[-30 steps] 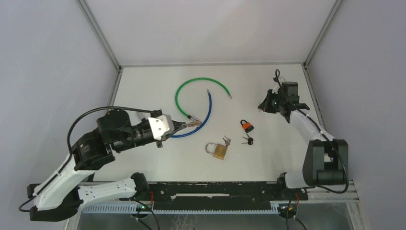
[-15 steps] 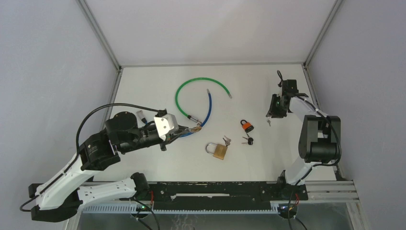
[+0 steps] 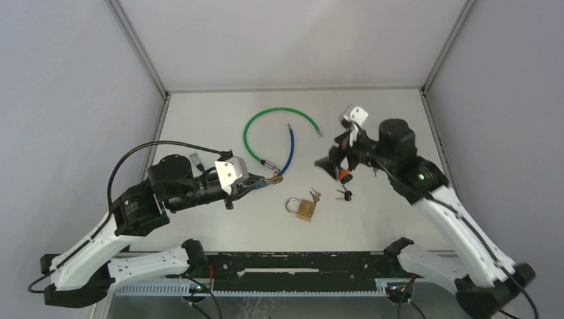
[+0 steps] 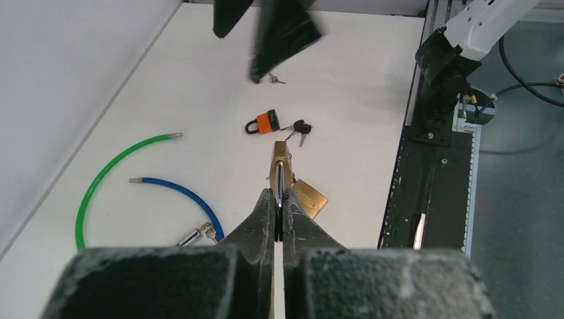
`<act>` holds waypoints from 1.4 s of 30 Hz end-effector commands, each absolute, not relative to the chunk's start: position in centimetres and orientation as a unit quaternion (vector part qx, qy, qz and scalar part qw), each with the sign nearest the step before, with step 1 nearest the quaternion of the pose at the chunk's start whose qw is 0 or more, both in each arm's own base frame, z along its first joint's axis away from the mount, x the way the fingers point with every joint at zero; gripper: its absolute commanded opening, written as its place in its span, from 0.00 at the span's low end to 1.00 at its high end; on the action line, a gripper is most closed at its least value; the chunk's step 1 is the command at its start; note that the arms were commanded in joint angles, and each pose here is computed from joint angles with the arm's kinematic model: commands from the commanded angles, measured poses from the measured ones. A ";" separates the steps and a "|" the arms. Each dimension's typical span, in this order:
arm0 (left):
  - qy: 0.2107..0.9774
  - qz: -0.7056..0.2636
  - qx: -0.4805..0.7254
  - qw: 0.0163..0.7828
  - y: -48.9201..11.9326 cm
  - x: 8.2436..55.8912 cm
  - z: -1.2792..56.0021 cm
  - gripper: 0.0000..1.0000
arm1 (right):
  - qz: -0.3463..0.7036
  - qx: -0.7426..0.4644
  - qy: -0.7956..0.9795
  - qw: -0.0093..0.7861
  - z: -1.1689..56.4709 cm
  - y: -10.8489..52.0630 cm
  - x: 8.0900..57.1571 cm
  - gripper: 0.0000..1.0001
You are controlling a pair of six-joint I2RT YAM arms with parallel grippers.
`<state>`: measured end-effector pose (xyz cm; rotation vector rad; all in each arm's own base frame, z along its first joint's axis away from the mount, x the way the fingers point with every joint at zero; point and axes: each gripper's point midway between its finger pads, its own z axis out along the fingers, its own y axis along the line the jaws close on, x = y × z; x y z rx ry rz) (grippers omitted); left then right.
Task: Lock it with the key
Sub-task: Place the key at the center of the board, then place the lock at the center of the board.
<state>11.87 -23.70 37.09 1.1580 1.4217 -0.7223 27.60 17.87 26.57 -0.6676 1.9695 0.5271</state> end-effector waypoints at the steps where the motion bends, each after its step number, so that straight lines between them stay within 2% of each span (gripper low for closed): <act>1: 0.583 -0.329 0.490 0.558 -24.6 11.5 37.6 0.00 | 0.401 -0.520 0.539 0.528 35.3 25.5 15.4 0.99; 6: 0.580 -0.340 0.497 0.548 -24.9 11.0 37.5 0.00 | 0.458 -0.546 0.450 0.538 38.3 29.2 11.0 0.99; 11: 0.575 -0.350 0.504 0.540 -25.2 10.6 37.5 0.00 | 0.418 -0.549 0.462 0.558 38.2 32.2 12.4 0.99; 14: 0.574 -0.354 0.508 0.536 -25.3 10.3 37.5 0.00 | 0.406 -0.553 0.479 0.547 37.5 33.0 13.4 0.91; 16: 0.573 -0.356 0.509 0.535 -25.3 10.3 37.4 0.00 | 0.406 -0.558 0.485 0.537 37.1 33.5 13.6 0.79; 18: 0.573 -0.356 0.509 0.535 -25.3 10.3 37.4 0.00 | 0.413 -0.564 0.485 0.525 36.4 33.8 13.4 0.62; 20: 0.573 -0.356 0.509 0.534 -25.4 10.3 37.4 0.00 | 0.418 -0.561 0.493 0.517 36.1 34.1 13.5 0.30; 23: 0.576 -0.358 0.507 0.532 -25.4 10.3 37.4 0.00 | 0.425 -0.556 0.500 0.510 36.0 33.9 13.4 0.00; 25: 0.587 -0.354 0.497 0.532 -25.4 10.6 37.1 0.00 | 0.433 -0.546 0.509 0.505 36.2 33.6 13.5 0.00; 26: 0.596 -0.350 0.486 0.535 -25.3 11.1 37.1 0.07 | 0.433 -0.530 0.526 0.505 36.1 33.1 14.3 0.00; 28: 0.613 -0.326 0.467 0.547 -25.0 12.4 37.0 0.72 | 0.431 -0.479 0.581 0.498 35.4 31.6 16.8 0.00; 29: 0.618 -0.302 0.465 0.557 -24.6 13.2 36.9 0.96 | 0.424 -0.437 0.620 0.495 34.6 30.4 18.9 0.00; 30: 0.624 -0.270 0.466 0.566 -24.1 14.2 36.8 0.99 | 0.413 -0.378 0.669 0.488 33.4 28.7 21.2 0.00; 32: 0.649 -0.186 0.476 0.563 -22.3 16.8 35.7 1.00 | 0.393 -0.226 0.773 0.444 29.5 24.2 25.7 0.00; 34: 0.696 -0.117 0.482 0.519 -19.9 19.5 33.4 1.00 | 0.353 -0.092 0.850 0.380 24.2 18.9 28.4 0.00; 36: 0.747 -0.067 0.477 0.459 -17.1 21.9 30.2 0.99 | 0.326 -0.017 0.885 0.332 19.4 15.0 29.2 0.00; 38: 0.790 -0.021 0.464 0.400 -14.3 23.8 26.5 0.94 | 0.327 0.052 0.895 0.298 15.6 12.1 28.7 0.00; 40: 0.831 0.015 0.431 0.351 -11.5 25.2 23.2 0.89 | 0.338 0.125 0.884 0.297 13.7 8.7 28.7 0.00; 42: 0.874 0.022 0.376 0.307 -9.3 26.1 20.4 0.85 | 0.303 0.190 0.884 0.301 11.4 5.1 28.5 0.00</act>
